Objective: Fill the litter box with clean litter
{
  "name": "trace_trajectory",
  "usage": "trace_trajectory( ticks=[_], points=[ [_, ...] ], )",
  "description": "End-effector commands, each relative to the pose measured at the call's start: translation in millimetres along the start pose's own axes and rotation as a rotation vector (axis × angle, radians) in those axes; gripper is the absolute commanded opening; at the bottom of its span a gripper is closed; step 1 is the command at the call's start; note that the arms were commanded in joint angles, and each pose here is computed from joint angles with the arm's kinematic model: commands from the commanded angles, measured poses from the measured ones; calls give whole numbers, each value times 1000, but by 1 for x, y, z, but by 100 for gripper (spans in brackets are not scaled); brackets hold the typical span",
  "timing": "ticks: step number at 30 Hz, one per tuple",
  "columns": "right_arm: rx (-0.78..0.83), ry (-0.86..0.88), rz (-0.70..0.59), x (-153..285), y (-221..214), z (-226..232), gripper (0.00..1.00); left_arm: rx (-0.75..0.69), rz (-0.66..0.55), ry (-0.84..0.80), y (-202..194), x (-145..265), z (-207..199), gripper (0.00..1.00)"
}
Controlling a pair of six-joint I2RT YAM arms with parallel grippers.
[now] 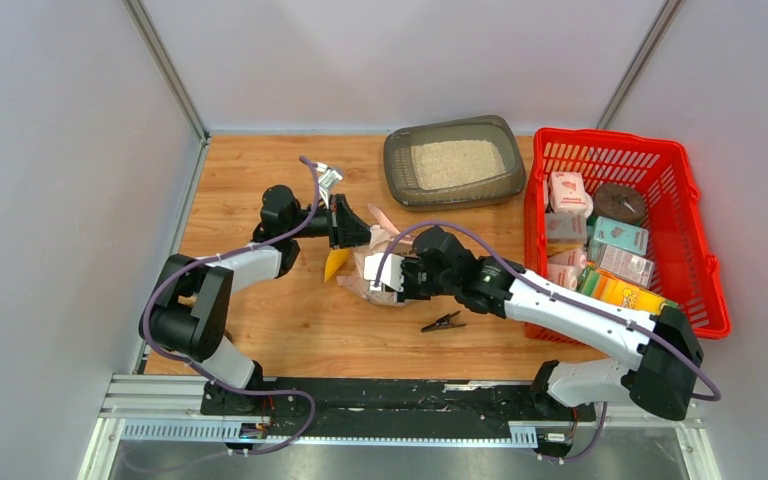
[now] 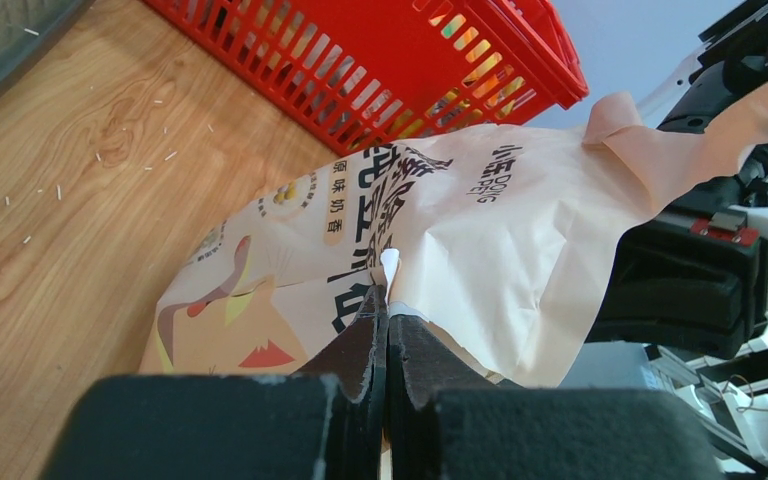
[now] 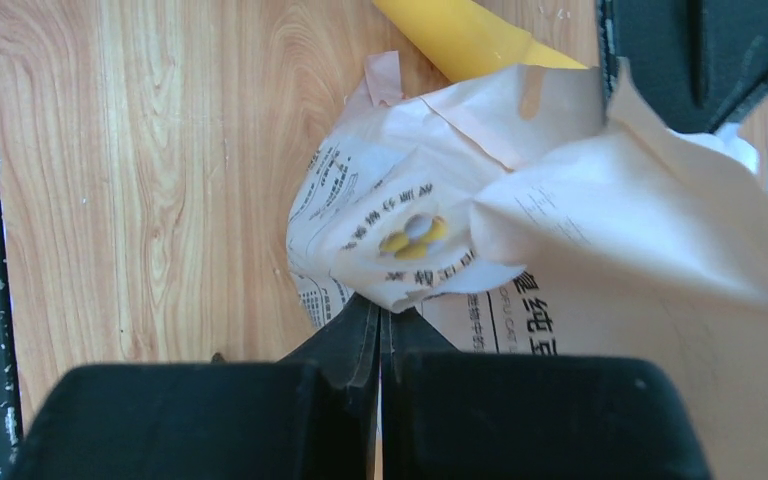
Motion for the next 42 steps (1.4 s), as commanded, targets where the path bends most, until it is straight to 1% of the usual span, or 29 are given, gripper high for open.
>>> trace_trajectory(
  ticks=[1, 11, 15, 20, 22, 23, 24, 25, 26, 27, 28, 29, 31, 33, 34, 35, 36, 37, 38, 39, 40, 41, 42],
  points=[
    [23, -44, -112, -14, 25, -20, 1, -148, -49, -48, 18, -2, -25, 0],
    [-41, -90, -170, -26, 44, -39, 1, -195, -49, -51, 4, 3, -32, 0],
    [-67, -81, -174, -36, 46, -41, 1, -214, -66, -44, 1, 5, -33, 0],
    [-96, -64, -167, -33, 48, -40, 2, -233, -92, -32, 3, 5, -33, 0],
    [-76, -56, -170, -22, 52, -42, 9, -236, -96, -30, 4, 5, -32, 0],
    [-68, -28, -156, -16, 51, -39, 14, -236, -92, -32, 4, 4, -32, 0],
    [-30, -21, -165, -9, 55, -42, 35, -235, -85, -36, 3, 4, -32, 0],
    [17, -31, -198, 4, 67, -52, 45, -232, -83, -35, 3, 4, -31, 0],
    [50, 27, -201, 12, 69, -48, 51, -224, -79, -33, 2, 4, -29, 0],
    [90, 40, -212, 18, 73, -49, 57, -223, -78, -33, 2, 4, -28, 0],
    [190, 29, -233, 28, 80, -58, 59, -224, -78, -34, 1, 4, -28, 0],
    [231, 87, -234, 33, 78, -50, 61, -235, -83, -35, 3, 4, -30, 0],
    [364, 100, -237, 42, 80, -55, 64, -248, -90, -34, 4, 4, -32, 1],
    [380, 100, -214, 47, 75, -60, 64, -306, -130, -24, 10, 10, -42, 16],
    [373, 94, -207, 49, 74, -63, 64, -320, -138, -2, 11, 13, -42, 33],
    [359, 77, -190, 53, 73, -71, 65, -369, -162, 4, 16, 18, -55, 54],
    [348, 63, -174, 54, 72, -76, 65, -389, -193, 36, 21, 25, -56, 57],
    [339, 47, -157, 56, 71, -80, 65, -391, -194, 73, 18, 31, -53, 60],
    [332, 16, -134, 60, 70, -87, 65, -449, -213, 87, 19, 37, -68, 65],
    [322, -3, -127, 61, 70, -90, 65, -477, -235, 135, 18, 42, -70, 67],
    [313, -22, -119, 62, 69, -93, 65, -490, -184, 223, 2, 48, -57, 69],
    [291, -54, -102, 64, 68, -97, 65, -579, -202, 256, -1, 54, -74, 76],
    [282, -73, -101, 67, 70, -100, 65, -621, -194, 303, -6, 58, -73, 77]
  ],
)
Point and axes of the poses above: each gripper's point midway between its finger pads, its own x axis back along the fingers, its own z axis along the line the jaws close on, y = z × x, the point moved 6 cm from there along x, back along the fingers, and after that the axes turned 14 degrees about x, right-handed, at the moved point
